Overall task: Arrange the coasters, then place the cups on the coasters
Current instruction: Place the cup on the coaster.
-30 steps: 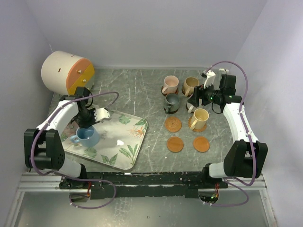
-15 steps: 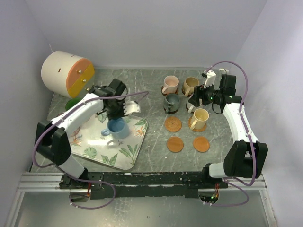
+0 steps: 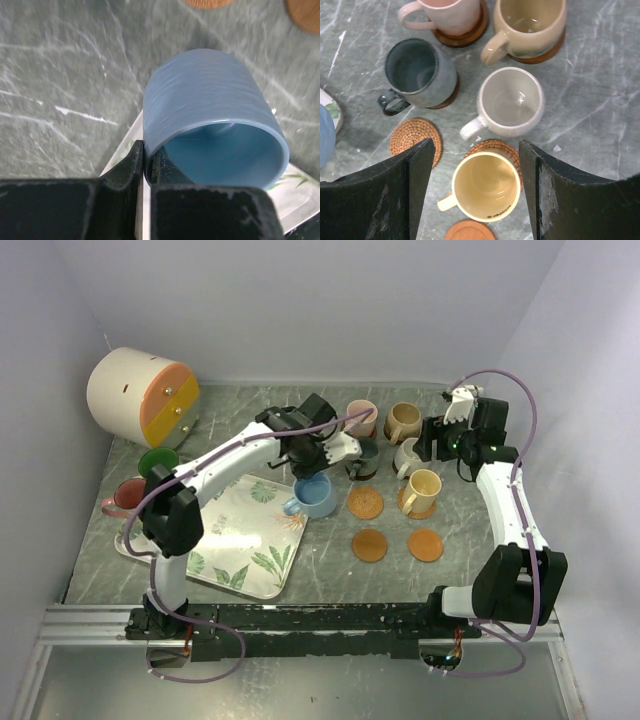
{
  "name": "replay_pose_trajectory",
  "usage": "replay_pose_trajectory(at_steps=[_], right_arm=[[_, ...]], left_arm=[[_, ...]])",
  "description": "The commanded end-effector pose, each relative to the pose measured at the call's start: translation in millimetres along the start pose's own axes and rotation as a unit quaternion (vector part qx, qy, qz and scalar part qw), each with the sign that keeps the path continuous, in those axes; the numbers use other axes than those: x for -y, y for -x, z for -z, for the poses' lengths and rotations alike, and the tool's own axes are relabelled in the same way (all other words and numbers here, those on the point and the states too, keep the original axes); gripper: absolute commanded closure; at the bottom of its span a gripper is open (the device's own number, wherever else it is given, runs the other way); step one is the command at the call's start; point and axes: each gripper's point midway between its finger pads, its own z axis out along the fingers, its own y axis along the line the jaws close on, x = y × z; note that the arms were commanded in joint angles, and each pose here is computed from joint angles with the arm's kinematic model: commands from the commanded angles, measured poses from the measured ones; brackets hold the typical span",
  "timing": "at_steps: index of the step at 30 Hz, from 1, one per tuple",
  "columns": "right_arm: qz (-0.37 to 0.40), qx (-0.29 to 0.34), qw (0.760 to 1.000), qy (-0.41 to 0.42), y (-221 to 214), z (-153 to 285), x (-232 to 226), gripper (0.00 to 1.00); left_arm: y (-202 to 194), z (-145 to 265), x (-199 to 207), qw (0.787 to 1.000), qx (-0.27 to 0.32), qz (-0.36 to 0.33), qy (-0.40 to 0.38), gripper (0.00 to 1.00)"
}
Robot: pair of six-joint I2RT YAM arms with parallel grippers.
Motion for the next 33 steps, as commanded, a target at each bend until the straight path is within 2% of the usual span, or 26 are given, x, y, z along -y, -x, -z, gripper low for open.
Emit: replay_pose_trajectory(at_steps=[1, 9, 14, 33], right_arm=[[-0.017, 0.006, 0.999, -0.043, 3, 3, 22, 0.32], [-0.033, 0.008, 0.997, -0.073, 1, 8, 41, 0.32], [-0.039, 0.012, 0.996, -0.075, -1, 12, 46, 0.32], [-0.043, 0.011, 0.997, -0.065, -5, 12, 46, 0.32]], left_arm=[[58, 13, 3, 0.997, 0.069, 0.035, 0.020, 0.93], [109, -8, 15, 0.993, 0.103, 0.054, 0.032, 0.93], [124, -23, 17, 0.990, 0.110, 0.078, 0.032, 0.93], [133, -52, 21, 0.991, 0.093, 0.090, 0.041, 0.93]])
